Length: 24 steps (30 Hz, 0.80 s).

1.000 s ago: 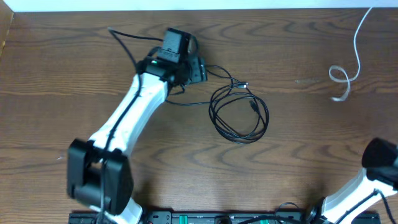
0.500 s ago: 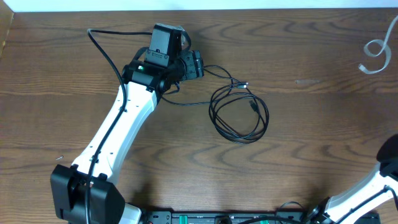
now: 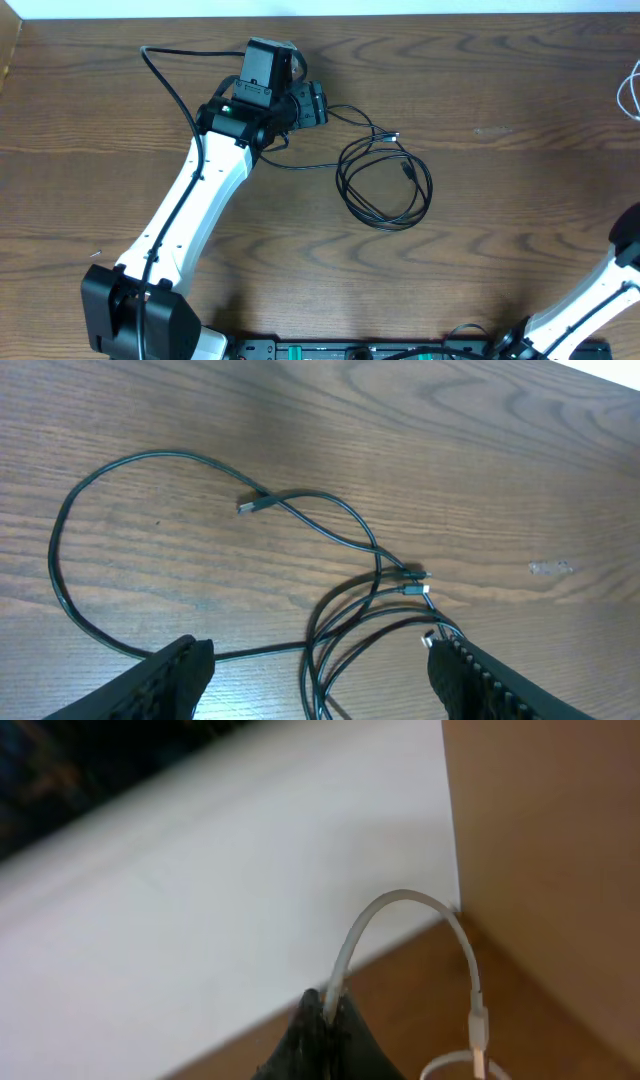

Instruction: Untangle cables

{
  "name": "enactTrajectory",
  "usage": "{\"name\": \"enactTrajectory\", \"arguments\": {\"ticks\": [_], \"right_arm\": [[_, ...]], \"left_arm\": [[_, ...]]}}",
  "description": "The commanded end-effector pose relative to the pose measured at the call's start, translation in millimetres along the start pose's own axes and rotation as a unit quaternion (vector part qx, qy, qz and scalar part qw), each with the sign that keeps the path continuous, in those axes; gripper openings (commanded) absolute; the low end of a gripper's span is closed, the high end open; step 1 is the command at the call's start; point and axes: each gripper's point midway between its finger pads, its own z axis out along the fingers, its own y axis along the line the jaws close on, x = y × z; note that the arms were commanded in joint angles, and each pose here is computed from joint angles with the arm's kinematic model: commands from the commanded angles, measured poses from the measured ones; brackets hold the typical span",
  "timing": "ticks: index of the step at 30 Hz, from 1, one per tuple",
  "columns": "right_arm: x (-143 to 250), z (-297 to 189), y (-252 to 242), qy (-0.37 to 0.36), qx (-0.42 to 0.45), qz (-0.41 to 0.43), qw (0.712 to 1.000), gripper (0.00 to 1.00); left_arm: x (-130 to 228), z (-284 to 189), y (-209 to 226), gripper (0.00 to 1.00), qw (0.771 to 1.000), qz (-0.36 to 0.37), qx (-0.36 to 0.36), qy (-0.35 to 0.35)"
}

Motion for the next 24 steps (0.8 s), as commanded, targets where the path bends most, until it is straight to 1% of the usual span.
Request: {"name": "enactTrajectory", "arguments": {"ticks": [1,7,11,16,17,18,19,20,21,22,24], "right_arm": [[31.0,25.7,-14.2,0.041,0.009,0.003,0.999,0.01],[79.7,54.2,-36.2,0.105,0.024,0.009,0.994,0.01],[112.3,66.5,-52.0,0.149,0.046,0.004,0.988,0.04],[140.5,75.6,-69.5,0.185,0.076,-0.003,0.980,0.11],[145.4,78.4,-72.1,0.190,0.078,-0.003,0.979,0.15],[147.6,79.2,-72.8,0.193,0.078,-0.002,0.978,0.25],[149.8,80.3,-73.2,0.195,0.078,-0.001,0.978,0.42],[150.3,80.2,-73.0,0.196,0.078,-0.001,0.978,0.68],[150.9,80.5,-71.4,0.197,0.077,-0.002,0.977,0.91],[150.7,80.5,-69.7,0.197,0.076,-0.002,0.978,0.99],[148.5,78.3,-66.5,0.196,0.072,-0.002,0.978,0.99]], "left_arm": [[2.0,1.0,3.9,0.75,1.000,0.008,-0.009,0.002],[2.0,1.0,3.9,0.75,1.000,0.008,-0.009,0.002],[2.1,1.1,3.9,0.75,1.000,0.008,-0.009,0.003],[2.1,1.1,3.9,0.75,1.000,0.008,-0.009,0.003],[2.1,1.1,3.9,0.75,1.000,0.008,-0.009,0.003],[2.1,1.1,3.9,0.75,1.000,0.008,-0.009,0.003],[2.1,1.1,3.9,0.75,1.000,0.008,-0.009,0.003],[2.1,1.1,3.9,0.75,1.000,0.008,-0.009,0.003],[2.1,1.1,3.9,0.75,1.000,0.008,-0.009,0.003],[2.1,1.1,3.9,0.75,1.000,0.008,-0.009,0.003],[2.0,1.1,3.9,0.75,1.000,0.008,-0.009,0.002]]}}
